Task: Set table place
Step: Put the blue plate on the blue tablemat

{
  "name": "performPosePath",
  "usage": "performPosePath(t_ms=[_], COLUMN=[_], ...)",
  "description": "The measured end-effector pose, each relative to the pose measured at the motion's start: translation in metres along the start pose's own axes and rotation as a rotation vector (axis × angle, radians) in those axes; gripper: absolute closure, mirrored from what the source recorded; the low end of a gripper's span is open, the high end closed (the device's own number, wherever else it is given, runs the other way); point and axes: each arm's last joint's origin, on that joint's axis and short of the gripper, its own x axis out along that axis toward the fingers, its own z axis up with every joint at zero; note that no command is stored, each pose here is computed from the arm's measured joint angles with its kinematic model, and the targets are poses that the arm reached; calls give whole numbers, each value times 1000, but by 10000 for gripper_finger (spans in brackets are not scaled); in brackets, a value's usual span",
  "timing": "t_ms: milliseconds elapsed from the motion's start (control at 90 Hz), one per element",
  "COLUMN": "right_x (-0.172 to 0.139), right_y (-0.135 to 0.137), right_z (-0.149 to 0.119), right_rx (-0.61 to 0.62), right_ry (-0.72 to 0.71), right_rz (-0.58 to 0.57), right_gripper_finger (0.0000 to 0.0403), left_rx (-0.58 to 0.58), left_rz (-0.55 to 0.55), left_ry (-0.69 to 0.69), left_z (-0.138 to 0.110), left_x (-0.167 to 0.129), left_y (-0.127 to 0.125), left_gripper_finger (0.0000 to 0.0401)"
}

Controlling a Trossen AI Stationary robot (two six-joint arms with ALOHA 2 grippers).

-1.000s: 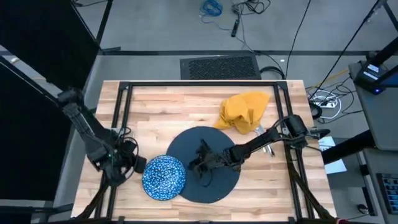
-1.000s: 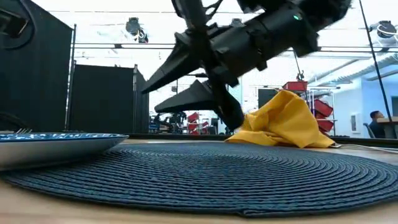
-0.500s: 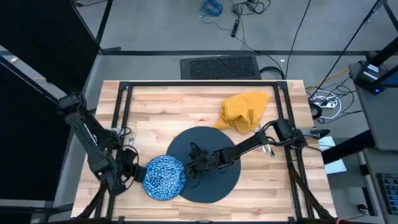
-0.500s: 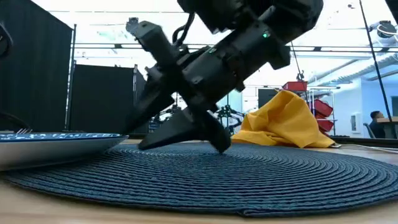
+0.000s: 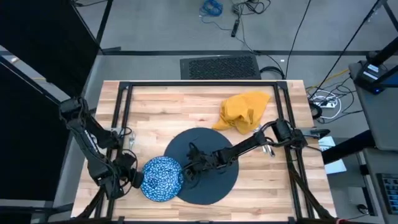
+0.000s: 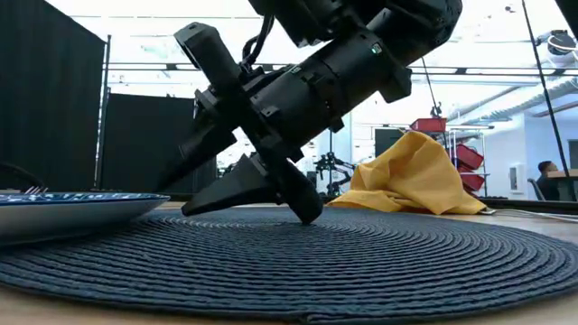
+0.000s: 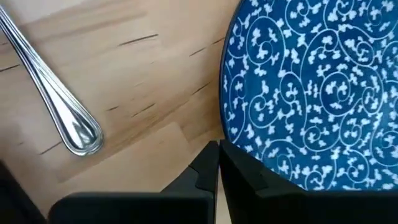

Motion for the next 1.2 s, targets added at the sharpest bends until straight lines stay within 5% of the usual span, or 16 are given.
performPosePath(t_ms=[444, 733, 944, 1200], right_x=[0, 0, 0, 0], right_y=[0, 0, 0, 0], right_z=[0, 0, 0, 0], right_rx=[-10, -21, -21, -25], right_ry=[1, 2, 2, 2], right_rz=[0, 0, -1, -1], right_gripper_finger=[257, 257, 257, 257], left_rx=[-18, 100, 14, -21], left_rz=[-55, -113, -83, -86], left_ry=[16, -77, -46, -34], left_z=[-6, -3, -3, -4], left_x=[4, 3, 4, 4], left_y=[-6, -8, -6, -7], left_gripper_finger=[401, 364, 317, 312])
